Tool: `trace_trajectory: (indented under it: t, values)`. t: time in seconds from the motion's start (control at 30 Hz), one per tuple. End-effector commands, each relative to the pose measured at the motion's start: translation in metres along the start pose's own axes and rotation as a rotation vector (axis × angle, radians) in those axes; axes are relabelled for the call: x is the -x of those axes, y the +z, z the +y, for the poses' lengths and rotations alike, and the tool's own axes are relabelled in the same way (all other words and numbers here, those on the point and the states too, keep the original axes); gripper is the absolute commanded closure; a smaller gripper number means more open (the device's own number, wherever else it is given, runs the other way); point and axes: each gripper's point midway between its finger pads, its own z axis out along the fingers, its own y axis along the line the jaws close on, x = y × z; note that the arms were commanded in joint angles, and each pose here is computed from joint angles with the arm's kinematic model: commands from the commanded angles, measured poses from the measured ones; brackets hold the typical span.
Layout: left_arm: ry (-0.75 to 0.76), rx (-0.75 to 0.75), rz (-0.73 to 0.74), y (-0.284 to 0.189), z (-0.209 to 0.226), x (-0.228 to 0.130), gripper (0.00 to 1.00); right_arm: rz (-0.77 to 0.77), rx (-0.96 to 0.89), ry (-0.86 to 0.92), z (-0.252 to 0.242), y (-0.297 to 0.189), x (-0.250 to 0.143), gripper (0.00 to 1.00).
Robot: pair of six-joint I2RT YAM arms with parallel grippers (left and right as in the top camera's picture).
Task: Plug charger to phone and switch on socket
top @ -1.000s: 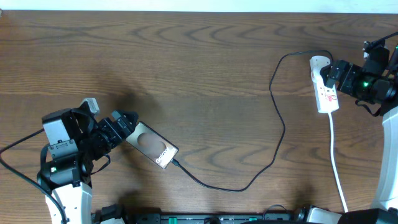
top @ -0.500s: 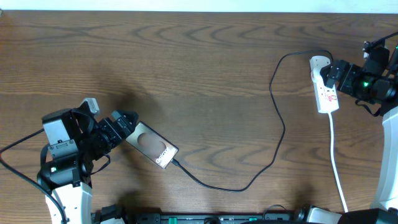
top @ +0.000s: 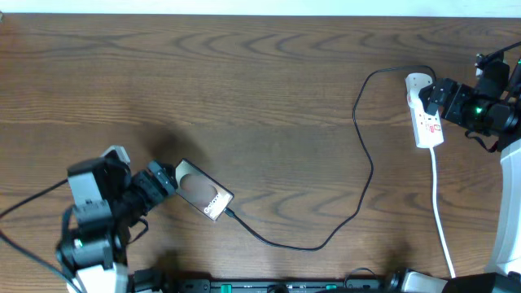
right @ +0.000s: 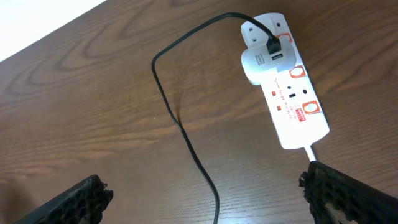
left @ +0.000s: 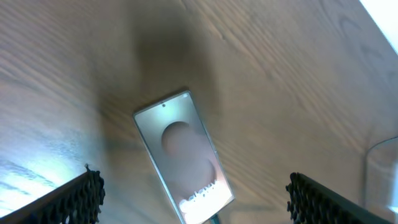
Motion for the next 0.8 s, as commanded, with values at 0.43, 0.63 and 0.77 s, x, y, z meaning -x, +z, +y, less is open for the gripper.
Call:
trace_trajectory:
  t: [0.43, 0.63, 0.77]
  values:
    - [0.413, -0.334, -0.874, -0.022, -0.033, 0.036, 0.08, -0.004, 0.000, -0.001, 0.003, -0.001, 0.000, 0.01]
    - [0.529, -0.277, -0.892, -0.014, -0.026, 0.028, 0.08, -0.004, 0.000, -0.001, 0.003, -0.001, 0.000, 0.01]
    - [0.563, -0.207, -0.783, 0.009, -0.011, 0.015, 0.08, -0.004, 0.000, -0.001, 0.003, -0.001, 0.000, 0.01]
